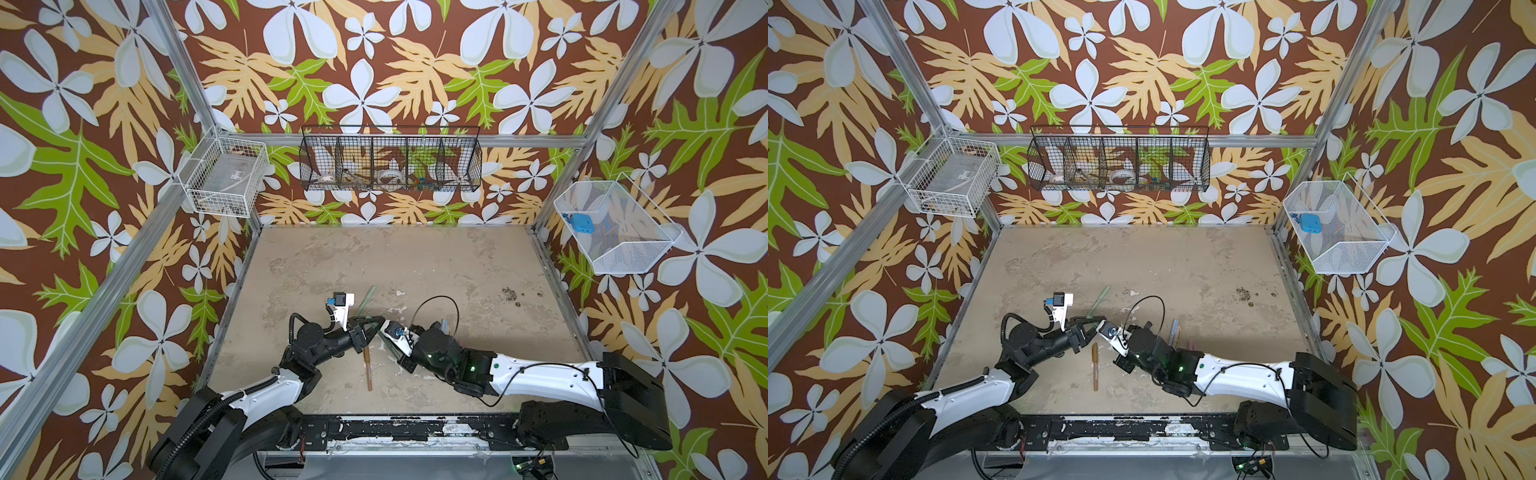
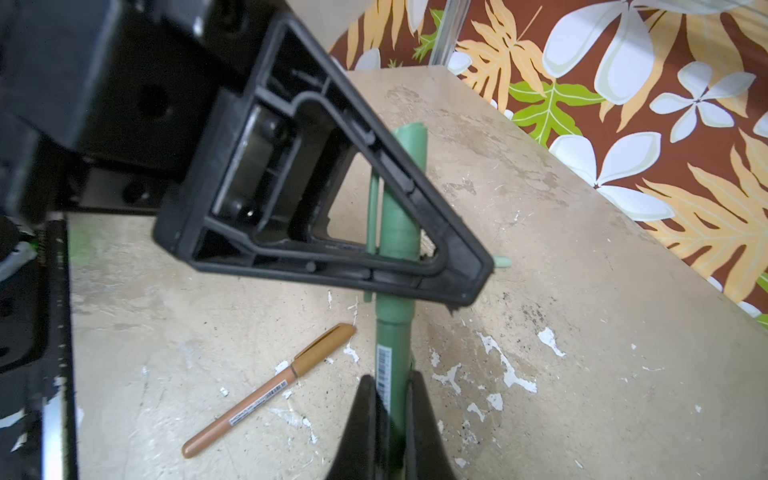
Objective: Open the pen caps
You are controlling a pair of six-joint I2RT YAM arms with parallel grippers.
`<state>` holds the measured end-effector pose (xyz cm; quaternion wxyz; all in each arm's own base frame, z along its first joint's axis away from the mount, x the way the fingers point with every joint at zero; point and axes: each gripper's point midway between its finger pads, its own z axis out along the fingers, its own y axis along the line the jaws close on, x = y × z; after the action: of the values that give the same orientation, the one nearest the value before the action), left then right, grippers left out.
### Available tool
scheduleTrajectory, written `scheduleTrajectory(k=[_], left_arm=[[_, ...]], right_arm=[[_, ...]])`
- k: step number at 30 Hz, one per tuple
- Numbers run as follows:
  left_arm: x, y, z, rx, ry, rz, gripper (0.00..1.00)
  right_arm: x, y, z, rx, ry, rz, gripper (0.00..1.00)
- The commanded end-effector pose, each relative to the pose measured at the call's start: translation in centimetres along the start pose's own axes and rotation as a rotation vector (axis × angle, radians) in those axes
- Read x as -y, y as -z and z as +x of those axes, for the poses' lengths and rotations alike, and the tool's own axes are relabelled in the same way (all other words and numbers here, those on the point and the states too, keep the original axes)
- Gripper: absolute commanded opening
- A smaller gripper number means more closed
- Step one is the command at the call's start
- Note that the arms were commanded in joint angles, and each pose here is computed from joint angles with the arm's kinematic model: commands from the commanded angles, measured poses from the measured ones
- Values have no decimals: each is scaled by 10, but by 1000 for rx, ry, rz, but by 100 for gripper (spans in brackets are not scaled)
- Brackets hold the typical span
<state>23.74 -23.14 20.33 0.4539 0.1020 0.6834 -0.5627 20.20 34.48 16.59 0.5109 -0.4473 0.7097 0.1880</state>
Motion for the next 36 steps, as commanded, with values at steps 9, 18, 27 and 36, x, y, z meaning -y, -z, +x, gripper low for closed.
scheduleTrajectory(k=[9,18,27,36], left_arm=[[21,-17,-15,62,-149,22,0],[20,-26,-6,14,-131,43,0],[30,-29,0,-17,-127,95,0],[37,-33,8,-55,-109,156,0]], right_arm=[[-18,35,-10,111,-56,-217,40],[-4,40,-20,160,-70,-147,53],[11,25,-14,123,-74,-48,47],[24,17,-9,119,-110,-32,40]])
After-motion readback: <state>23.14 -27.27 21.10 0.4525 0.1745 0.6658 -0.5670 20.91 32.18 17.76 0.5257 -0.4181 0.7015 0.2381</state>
